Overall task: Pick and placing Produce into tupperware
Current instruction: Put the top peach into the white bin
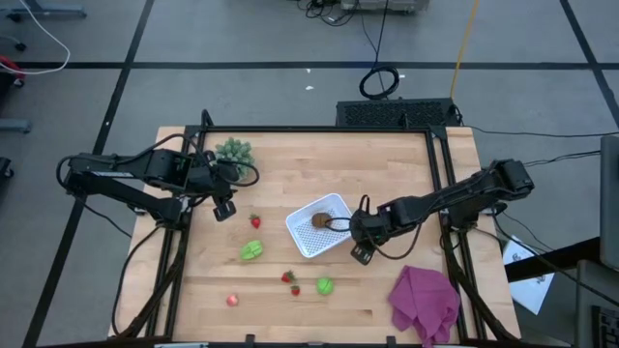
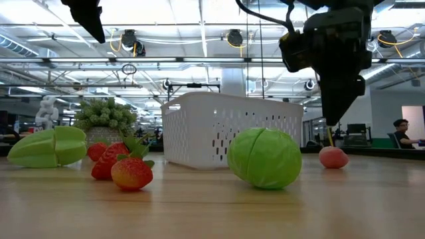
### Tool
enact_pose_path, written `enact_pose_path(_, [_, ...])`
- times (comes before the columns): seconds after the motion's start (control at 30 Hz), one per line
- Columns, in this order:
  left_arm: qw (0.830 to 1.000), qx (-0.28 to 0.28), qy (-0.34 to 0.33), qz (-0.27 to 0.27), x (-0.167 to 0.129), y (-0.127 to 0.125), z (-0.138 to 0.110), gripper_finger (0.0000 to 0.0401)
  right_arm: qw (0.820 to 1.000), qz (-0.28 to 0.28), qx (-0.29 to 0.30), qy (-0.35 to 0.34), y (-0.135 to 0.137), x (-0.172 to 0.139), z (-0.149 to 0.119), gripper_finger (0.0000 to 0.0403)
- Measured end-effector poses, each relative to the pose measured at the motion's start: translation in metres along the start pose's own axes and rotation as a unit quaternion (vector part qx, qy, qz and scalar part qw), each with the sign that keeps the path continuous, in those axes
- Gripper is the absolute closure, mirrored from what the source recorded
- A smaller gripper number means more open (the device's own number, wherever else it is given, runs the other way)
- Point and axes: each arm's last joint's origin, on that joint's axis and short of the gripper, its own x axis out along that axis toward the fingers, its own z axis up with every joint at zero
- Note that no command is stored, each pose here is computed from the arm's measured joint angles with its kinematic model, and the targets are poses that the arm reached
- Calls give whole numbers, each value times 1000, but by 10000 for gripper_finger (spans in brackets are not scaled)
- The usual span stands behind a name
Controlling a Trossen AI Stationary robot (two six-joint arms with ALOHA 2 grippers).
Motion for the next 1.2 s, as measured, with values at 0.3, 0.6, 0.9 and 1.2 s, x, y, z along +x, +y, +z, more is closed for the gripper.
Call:
enact_pose_path(0.3, [1000, 1, 3, -5, 0, 0, 0, 277, 1000, -11, 1, 11, -2, 1, -2, 246])
enact_pose_path(0.6, [1000, 1, 5, -11, 0, -1, 0, 277, 999, 6, 29, 30, -15, 21, -12, 181])
enact_pose_path(0.9, [1000, -1, 5, -11, 0, -1, 0, 277, 999, 30, 21, 6, -20, 27, -5, 179])
enact_pose_path(1.2, [1000, -1, 5, -11, 0, -1, 0, 277, 1000, 23, 20, 5, -25, 26, -1, 181])
